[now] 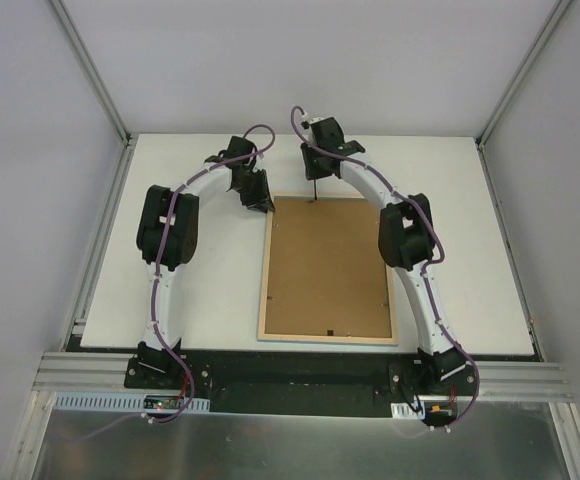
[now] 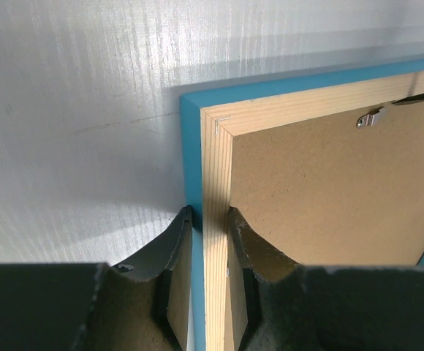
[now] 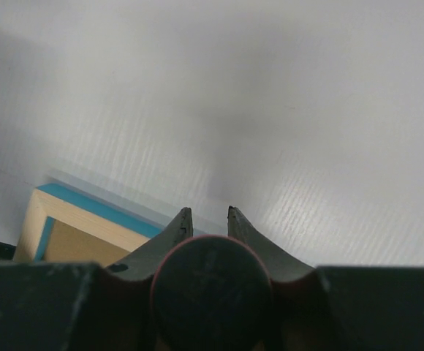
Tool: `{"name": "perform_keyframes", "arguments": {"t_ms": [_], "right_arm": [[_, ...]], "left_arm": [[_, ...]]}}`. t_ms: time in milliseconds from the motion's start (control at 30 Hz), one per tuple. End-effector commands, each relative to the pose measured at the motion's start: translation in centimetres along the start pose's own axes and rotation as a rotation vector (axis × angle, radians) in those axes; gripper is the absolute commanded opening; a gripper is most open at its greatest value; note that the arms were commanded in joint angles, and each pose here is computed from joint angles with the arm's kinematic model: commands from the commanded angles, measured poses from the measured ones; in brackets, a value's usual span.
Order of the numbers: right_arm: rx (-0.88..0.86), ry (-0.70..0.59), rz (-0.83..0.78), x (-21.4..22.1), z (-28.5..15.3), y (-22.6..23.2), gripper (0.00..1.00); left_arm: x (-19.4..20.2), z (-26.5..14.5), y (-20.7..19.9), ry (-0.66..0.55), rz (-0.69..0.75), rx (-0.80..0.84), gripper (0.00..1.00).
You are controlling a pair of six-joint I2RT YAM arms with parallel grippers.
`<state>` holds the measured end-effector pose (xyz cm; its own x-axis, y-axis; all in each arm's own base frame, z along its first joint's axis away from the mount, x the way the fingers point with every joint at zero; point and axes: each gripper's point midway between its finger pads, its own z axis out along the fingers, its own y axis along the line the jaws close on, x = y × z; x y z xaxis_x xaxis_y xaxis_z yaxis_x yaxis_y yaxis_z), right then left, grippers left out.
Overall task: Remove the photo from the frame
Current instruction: Release the photo frame item from the photo frame.
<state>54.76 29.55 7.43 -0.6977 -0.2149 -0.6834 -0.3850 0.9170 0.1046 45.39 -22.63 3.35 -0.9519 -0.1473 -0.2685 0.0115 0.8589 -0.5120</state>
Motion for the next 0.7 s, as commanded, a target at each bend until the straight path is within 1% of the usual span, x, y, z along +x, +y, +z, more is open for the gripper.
{"name": "perform_keyframes", "arguments": {"t_ms": [0,100,167,233,400,467,567,633,667], "right_arm": [[0.095,-0.083,-0.022,-3.6,-3.6,-3.4,0.01],[0.013,-0.112,-0.081,-4.7,-4.0,-1.9,0.01],[0.025,-0.133,-0.142,-5.4,-4.7,-2.1,0.01],[0.034,-0.148,-0.182,-6.1,-5.8,-2.5,0.01],[-0.019,-0.144,-0.176,-5.8,-10.3,-5.0,0.01],[-0.043,-0.13,-0.166,-4.5,-12.1,-6.3,0.01],[-0.062,-0.143,-0.123,-3.1,-15.4,-8.9,0.01],[-0.063,-0.171,-0.056,-2.2,-17.3,-11.1,0.01],[-0.061,-0.186,-0.004,-1.5,-18.2,-12.1,0.01]], "left_arm": [[1.6,-1.4,0.5,0.048,-0.027,-0.036,0.0],[1.6,-1.4,0.6,0.046,-0.028,-0.038,0.0],[1.6,-1.4,0.6,0.046,-0.028,-0.039,0.0],[1.5,-1.5,0.6,0.044,-0.026,-0.04,0.0],[1.3,-1.8,0.6,0.041,-0.032,-0.026,0.0],[1.1,-2.0,0.5,0.037,-0.039,-0.021,0.03],[0.8,-2.3,0.6,0.029,-0.045,-0.022,0.1],[0.5,-2.5,0.6,0.021,-0.047,-0.019,0.15],[0.3,-2.7,0.6,0.014,-0.049,-0.017,0.18]]}}
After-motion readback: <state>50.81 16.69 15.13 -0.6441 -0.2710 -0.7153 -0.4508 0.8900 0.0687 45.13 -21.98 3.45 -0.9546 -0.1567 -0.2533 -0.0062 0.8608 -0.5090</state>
